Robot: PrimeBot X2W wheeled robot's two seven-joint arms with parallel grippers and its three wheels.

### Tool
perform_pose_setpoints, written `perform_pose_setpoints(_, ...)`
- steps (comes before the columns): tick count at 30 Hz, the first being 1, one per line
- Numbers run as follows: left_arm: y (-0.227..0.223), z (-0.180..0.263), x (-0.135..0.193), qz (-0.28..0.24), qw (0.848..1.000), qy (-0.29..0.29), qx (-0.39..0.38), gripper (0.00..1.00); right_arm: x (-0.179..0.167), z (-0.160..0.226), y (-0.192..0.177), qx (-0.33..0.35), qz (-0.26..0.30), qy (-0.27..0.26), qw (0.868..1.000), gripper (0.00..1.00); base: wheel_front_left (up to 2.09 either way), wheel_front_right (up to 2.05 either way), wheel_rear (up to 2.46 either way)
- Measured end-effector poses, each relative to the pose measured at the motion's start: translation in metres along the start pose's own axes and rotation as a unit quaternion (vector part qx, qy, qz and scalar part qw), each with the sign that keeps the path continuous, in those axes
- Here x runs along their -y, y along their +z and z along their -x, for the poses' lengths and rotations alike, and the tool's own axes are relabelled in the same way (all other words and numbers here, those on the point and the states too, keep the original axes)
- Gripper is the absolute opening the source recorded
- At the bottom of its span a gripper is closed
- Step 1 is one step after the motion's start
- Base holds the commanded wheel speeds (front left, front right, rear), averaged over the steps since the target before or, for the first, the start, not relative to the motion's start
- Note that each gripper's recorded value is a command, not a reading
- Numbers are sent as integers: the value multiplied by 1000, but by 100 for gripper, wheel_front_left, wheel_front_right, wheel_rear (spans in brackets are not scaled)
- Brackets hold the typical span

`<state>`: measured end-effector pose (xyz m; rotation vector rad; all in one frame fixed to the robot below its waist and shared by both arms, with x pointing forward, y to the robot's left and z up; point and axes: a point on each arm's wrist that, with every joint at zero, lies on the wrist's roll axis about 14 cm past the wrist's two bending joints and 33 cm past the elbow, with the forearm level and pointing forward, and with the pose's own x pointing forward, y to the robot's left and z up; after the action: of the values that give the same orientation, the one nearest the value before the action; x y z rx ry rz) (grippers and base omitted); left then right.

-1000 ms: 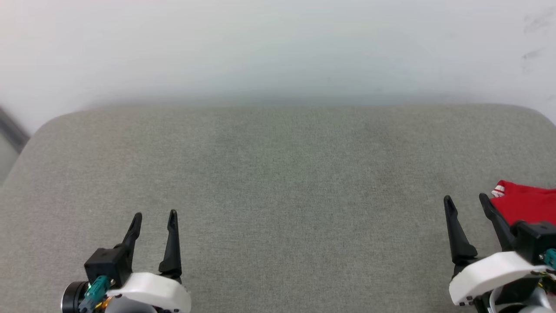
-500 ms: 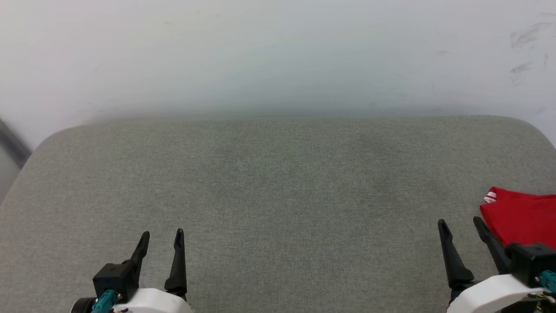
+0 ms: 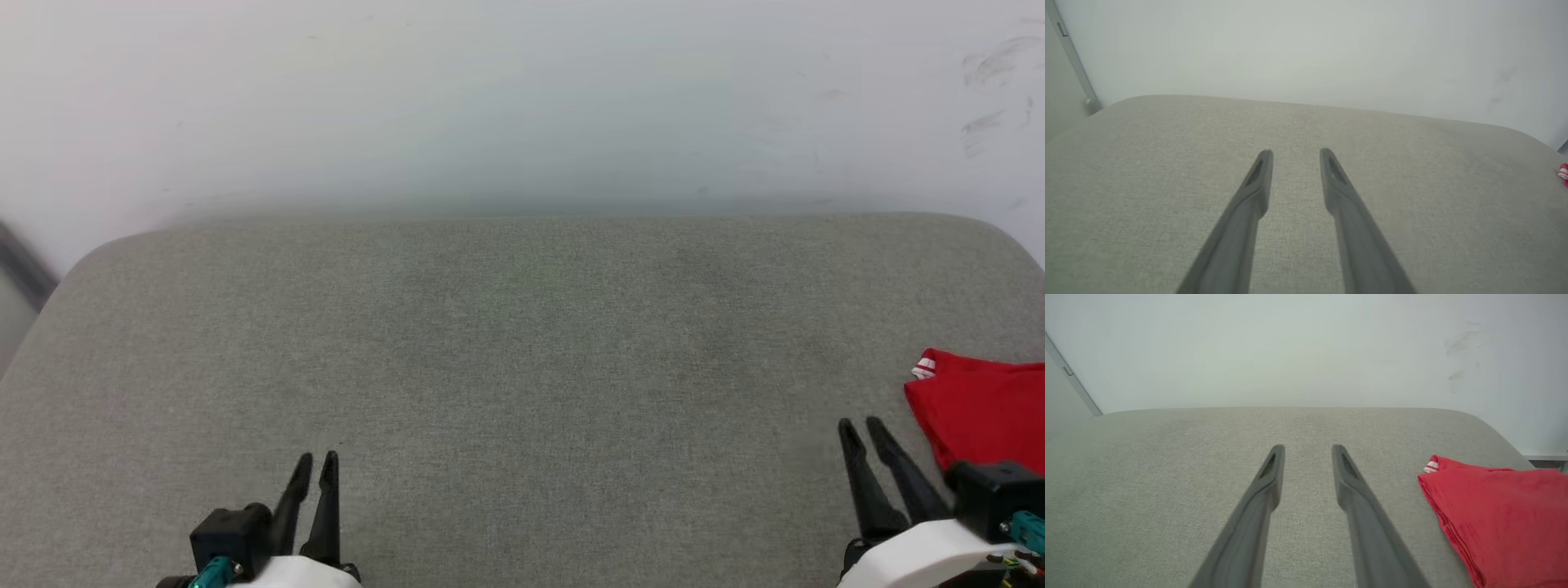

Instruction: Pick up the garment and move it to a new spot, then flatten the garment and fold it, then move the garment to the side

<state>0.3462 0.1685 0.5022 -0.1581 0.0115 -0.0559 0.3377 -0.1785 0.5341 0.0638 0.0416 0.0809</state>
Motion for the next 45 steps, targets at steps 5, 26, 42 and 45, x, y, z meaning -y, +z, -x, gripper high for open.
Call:
perform_pose_setpoints(5, -10, 2, -1, 38, 999, 9, -23, 0, 0, 1, -10, -12, -41, 3, 999, 0, 0, 0, 0)
perform_pose_setpoints(26, -16, -11, -15, 211, 975, 41, -55, 0, 1, -11, -16, -5, -233, 11, 973, 0, 0, 0, 0)
perform_pose_setpoints(42, -15, -19, -18, 321, 944, 48, -58, 0, 4, -20, -17, 2, -346, 11, 938, 0, 0, 0, 0)
perform_pose_setpoints(45, -15, -20, -19, 338, 938, 49, -58, 0, 5, -21, -17, 4, -364, 10, 931, 0, 0, 0, 0)
